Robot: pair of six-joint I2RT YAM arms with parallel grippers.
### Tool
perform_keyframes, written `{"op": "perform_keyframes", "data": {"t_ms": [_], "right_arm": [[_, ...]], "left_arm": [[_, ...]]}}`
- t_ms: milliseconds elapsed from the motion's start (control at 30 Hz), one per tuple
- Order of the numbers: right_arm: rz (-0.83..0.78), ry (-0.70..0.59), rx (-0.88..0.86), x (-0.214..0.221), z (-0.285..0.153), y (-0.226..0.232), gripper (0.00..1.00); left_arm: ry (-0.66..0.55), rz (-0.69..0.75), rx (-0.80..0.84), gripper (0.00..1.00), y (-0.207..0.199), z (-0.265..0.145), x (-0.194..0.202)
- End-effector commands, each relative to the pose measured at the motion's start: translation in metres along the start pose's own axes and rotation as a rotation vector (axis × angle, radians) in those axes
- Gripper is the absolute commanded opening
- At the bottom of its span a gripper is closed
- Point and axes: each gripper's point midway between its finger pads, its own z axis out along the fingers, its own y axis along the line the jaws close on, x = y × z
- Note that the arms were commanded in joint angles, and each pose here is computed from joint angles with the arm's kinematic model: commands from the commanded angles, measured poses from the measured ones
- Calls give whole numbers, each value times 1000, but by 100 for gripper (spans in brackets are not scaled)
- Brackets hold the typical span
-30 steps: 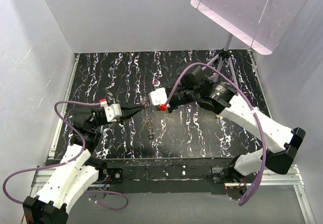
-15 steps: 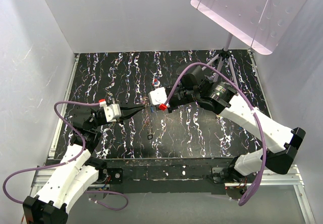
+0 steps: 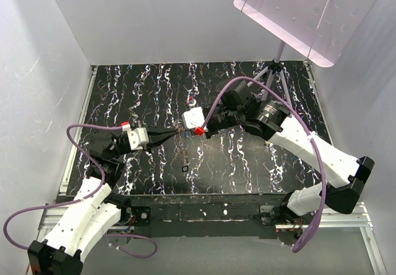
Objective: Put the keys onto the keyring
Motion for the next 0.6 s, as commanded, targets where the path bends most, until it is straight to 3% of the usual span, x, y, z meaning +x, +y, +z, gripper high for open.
{"op": "perform_keyframes", "data": {"t_ms": [0, 567], "right_arm": [[-8, -44, 12, -14, 0, -6, 1], [1, -47, 2, -14, 0, -3, 1]], "left_arm": [[-29, 41, -13, 0, 3, 1, -10], [-23, 44, -11, 0, 4, 1, -8]]}}
